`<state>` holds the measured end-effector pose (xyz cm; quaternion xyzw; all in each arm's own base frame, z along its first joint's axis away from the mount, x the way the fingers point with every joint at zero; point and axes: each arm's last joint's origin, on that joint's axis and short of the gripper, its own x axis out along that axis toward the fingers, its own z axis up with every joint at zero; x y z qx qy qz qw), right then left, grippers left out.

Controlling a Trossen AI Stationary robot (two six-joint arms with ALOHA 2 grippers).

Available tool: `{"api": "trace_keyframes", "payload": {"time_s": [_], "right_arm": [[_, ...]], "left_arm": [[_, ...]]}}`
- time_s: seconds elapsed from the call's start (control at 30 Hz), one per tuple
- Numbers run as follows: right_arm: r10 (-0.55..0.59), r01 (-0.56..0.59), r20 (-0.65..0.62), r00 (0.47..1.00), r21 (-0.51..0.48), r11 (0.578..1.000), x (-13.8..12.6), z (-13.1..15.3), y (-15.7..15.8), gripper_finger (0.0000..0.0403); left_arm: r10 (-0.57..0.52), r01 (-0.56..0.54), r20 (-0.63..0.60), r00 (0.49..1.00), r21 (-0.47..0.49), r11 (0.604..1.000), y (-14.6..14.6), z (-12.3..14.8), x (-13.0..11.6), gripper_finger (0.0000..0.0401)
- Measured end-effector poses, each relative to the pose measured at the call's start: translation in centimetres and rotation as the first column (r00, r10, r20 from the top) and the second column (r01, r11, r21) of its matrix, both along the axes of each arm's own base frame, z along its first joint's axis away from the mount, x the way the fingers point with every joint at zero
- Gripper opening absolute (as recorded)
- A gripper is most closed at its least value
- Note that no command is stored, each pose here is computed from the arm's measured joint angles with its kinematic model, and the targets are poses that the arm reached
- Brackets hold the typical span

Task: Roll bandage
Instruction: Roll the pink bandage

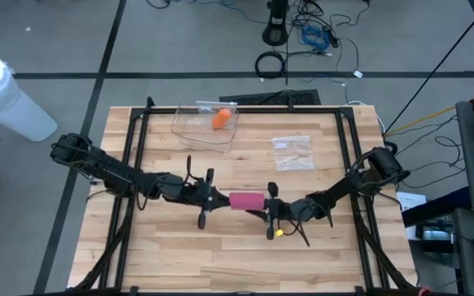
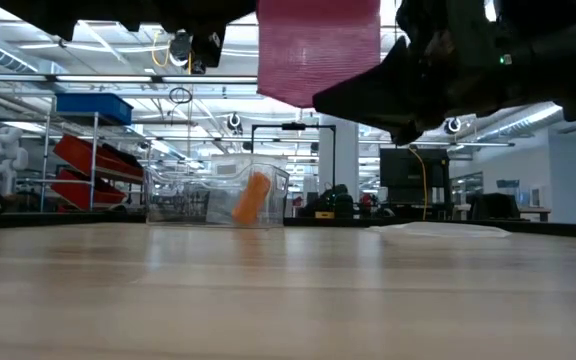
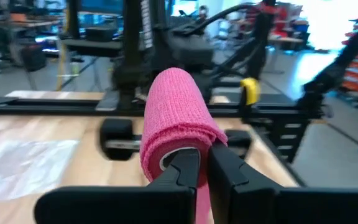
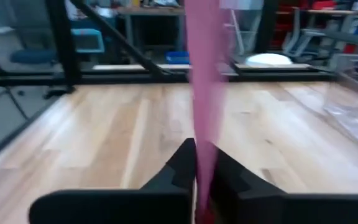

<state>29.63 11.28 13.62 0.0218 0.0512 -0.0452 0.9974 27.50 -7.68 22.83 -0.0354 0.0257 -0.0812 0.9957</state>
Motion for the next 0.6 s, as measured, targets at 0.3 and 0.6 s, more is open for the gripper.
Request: {"api": "trace_keyframes", "payload": {"time_s": [0.3,0.6], "right_arm": [[-0.130,0.134,0.048,0.990,-0.093,0.987,0.0,0.6,-0.4,0.0000],[-0.257,0.286,0.135,0.957,-0.287,0.914,-0.2,1.9,-0.8,0.0000]], "left_arm": [[-0.098,0.098,0.000,0.995,-0.023,0.995,-0.8,0.0,-0.2,0.0013],[-0.247,0.247,-0.136,0.959,-0.014,0.969,-1.0,-1.3,-0.5,0.0013]]}}
